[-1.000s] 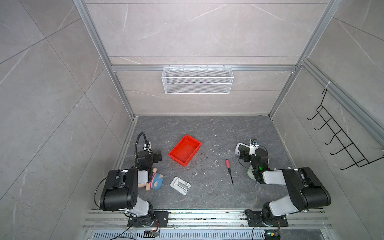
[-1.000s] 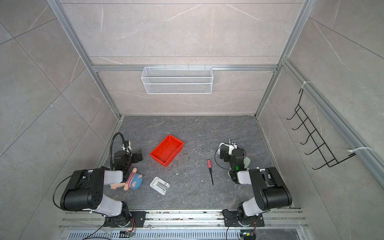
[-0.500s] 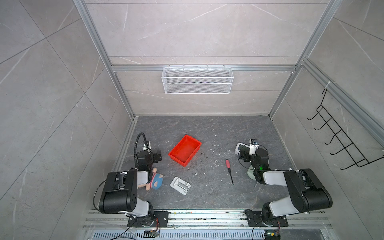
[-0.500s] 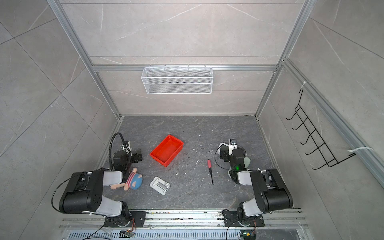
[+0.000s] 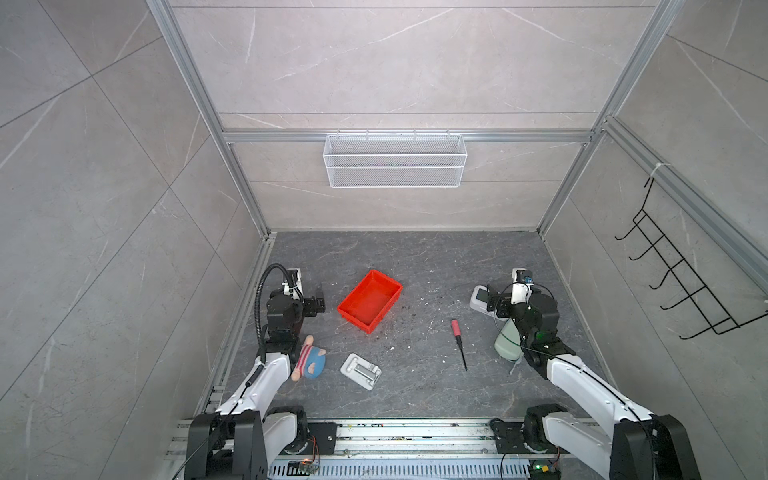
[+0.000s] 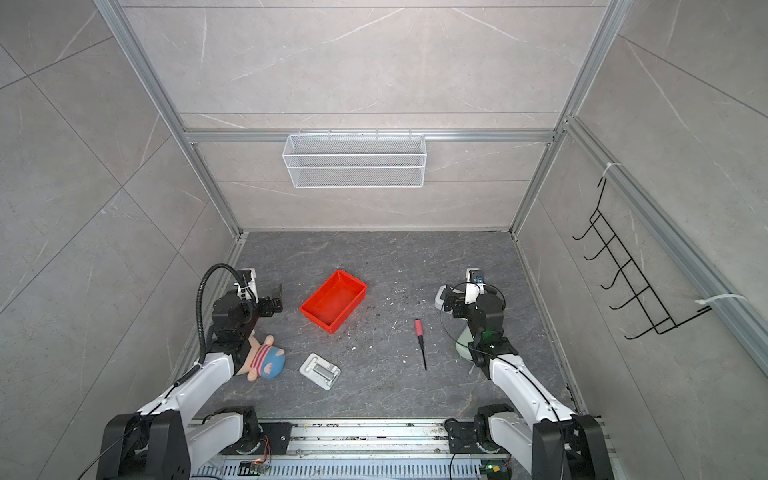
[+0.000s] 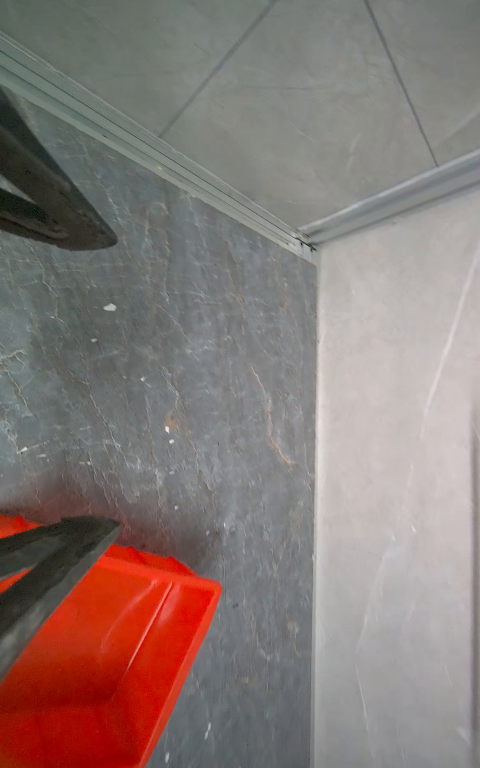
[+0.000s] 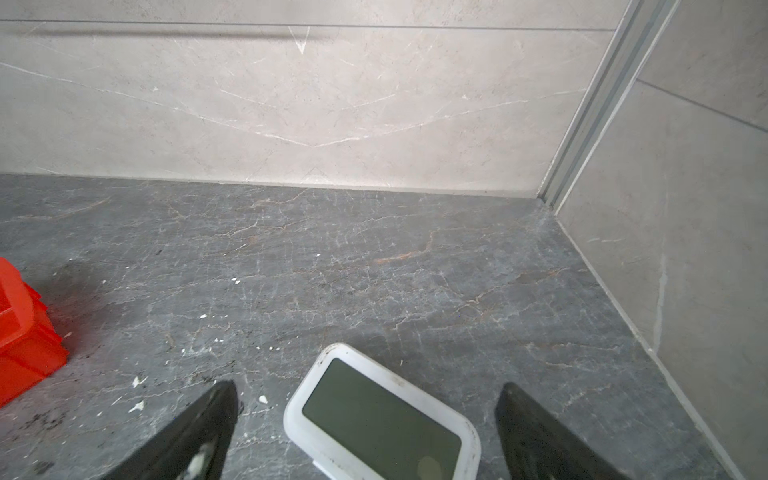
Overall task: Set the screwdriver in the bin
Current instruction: 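Lower the right gripper over the pink screwdriver while the left arm nears the bin, then close the right gripper on the pink screwdriver handle and lift it, then carry the screwdriver toward the left gripper while the left gripper rises to meet it, then grasp the screwdriver handle with the left gripper and open the right gripper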
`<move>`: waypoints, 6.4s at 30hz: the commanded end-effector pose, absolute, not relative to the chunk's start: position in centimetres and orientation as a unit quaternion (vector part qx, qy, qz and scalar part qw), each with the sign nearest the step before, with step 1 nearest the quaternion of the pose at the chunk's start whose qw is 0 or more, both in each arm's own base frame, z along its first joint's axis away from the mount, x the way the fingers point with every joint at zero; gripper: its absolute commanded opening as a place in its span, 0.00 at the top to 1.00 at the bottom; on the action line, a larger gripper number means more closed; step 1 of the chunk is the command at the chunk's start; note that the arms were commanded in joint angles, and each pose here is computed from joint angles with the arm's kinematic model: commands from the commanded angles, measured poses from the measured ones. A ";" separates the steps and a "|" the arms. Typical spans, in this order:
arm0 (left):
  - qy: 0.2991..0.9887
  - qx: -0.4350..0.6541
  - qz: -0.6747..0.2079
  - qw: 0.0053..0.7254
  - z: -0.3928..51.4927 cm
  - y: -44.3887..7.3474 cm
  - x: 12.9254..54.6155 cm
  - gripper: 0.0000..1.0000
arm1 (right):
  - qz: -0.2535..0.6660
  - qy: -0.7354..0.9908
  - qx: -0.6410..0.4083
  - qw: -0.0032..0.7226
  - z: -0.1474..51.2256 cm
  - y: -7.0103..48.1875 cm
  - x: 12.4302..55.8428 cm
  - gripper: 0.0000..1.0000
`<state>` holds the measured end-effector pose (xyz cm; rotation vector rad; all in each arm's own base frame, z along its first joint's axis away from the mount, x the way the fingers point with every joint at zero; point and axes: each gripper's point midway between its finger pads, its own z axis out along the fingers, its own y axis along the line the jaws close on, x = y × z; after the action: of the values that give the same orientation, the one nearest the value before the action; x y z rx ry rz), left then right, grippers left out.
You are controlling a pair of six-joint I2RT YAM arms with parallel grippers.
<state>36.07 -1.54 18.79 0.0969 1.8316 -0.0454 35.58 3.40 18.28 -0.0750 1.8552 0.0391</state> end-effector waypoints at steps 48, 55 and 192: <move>0.687 0.510 -0.307 0.418 19.6 -20.8 20.8 0.00 | 0.017 0.994 -0.042 0.100 4.7 16.6 30.4 0.25; 0.691 0.506 -0.309 0.414 19.1 -20.8 20.8 0.00 | 0.003 0.997 -0.044 0.071 3.6 16.4 31.7 0.38; 0.861 0.246 -0.269 0.355 23.0 -23.0 33.7 1.00 | 0.282 0.713 -0.383 0.515 32.4 30.8 26.5 0.01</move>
<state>33.32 -23.97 23.74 0.5577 2.1940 -0.8058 26.07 30.79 33.38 -0.8711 1.7406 0.8185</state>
